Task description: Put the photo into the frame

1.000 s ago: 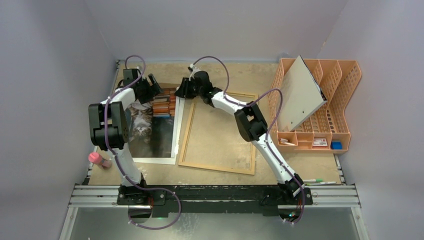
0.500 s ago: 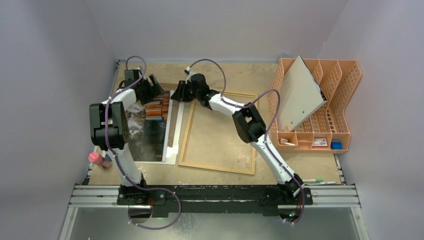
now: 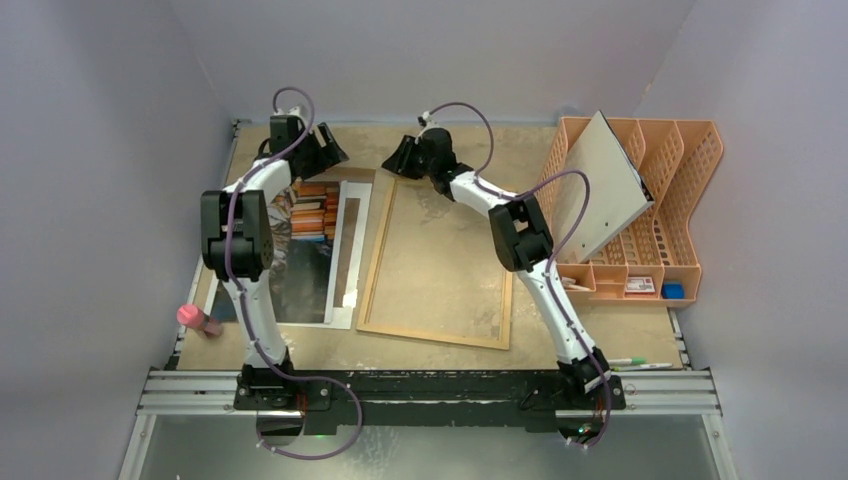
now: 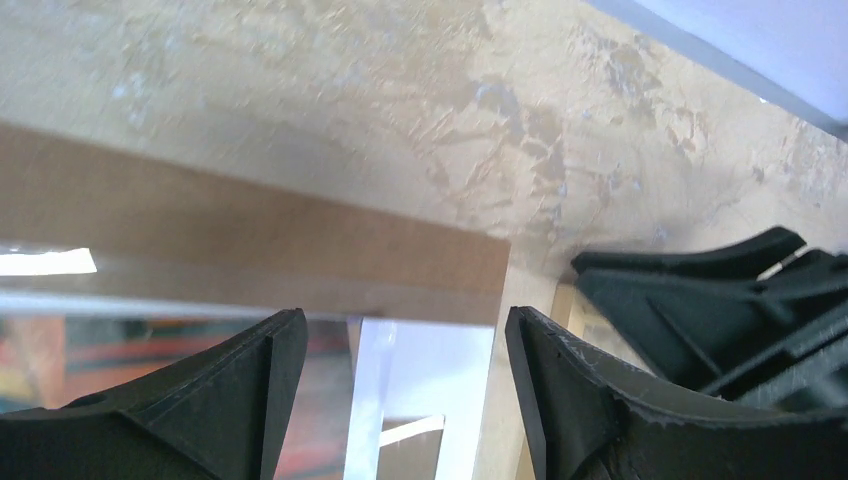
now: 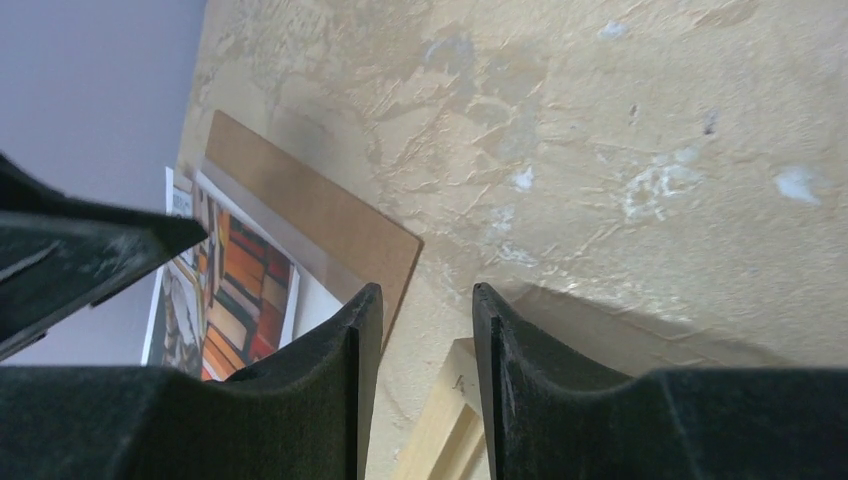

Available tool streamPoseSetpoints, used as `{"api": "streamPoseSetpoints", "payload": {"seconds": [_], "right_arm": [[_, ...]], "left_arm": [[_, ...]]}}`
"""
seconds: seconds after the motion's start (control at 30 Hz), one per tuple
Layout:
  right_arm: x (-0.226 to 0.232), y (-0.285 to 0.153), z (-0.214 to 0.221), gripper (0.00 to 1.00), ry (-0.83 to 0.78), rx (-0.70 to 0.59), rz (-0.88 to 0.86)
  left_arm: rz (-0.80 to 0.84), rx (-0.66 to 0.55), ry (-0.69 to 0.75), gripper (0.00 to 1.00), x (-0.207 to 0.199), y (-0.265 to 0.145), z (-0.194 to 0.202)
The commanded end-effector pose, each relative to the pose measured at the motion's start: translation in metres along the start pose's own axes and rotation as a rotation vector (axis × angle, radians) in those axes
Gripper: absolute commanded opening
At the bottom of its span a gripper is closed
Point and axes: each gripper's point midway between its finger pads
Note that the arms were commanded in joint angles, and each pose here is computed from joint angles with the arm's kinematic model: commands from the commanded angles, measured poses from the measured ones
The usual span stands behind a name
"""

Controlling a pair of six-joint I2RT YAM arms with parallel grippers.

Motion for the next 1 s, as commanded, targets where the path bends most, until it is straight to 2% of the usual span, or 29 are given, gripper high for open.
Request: {"api": "streamPoseSetpoints", "payload": {"seconds": [0.0, 0.3, 0.4, 0.53, 0.73, 0.97], "right_arm": [[0.037, -0.008, 0.010, 0.41, -0.001, 0.029, -0.001], [0.047, -0.027, 0.007, 0.41, -0.025, 0.052, 0.029], [0.050, -0.036, 0.003, 0.41, -0.042, 0.056, 0.052], [0.051, -0.044, -0.008, 0.41, -0.066, 0.036, 0.085], [0.056, -0.053, -0.023, 0.41, -0.103, 0.017, 0.104], [0.050, -0.071, 0.006, 0.42, -0.111, 0.147, 0.109]], "left_arm": [[0.054, -0.064, 0.098, 0.76, -0.026, 0.029, -0.021], [0.146, -0.009, 0.238, 0.67, -0.044, 0.078, -0.002], [0.153, 0.050, 0.261, 0.57, -0.042, 0.084, 0.013], [0.152, 0.116, 0.281, 0.49, -0.039, 0.081, 0.034], [0.090, 0.146, 0.290, 0.48, -0.031, 0.065, 0.045], [0.159, 0.168, 0.289, 0.50, -0.046, 0.050, 0.049]]}}
Point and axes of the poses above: each gripper's point midway between its finger pads, its own y axis out along the fingers, its own x axis along the line the jaws close on, z = x × y, and after that the axes turned 2 degrees about y, right-handed
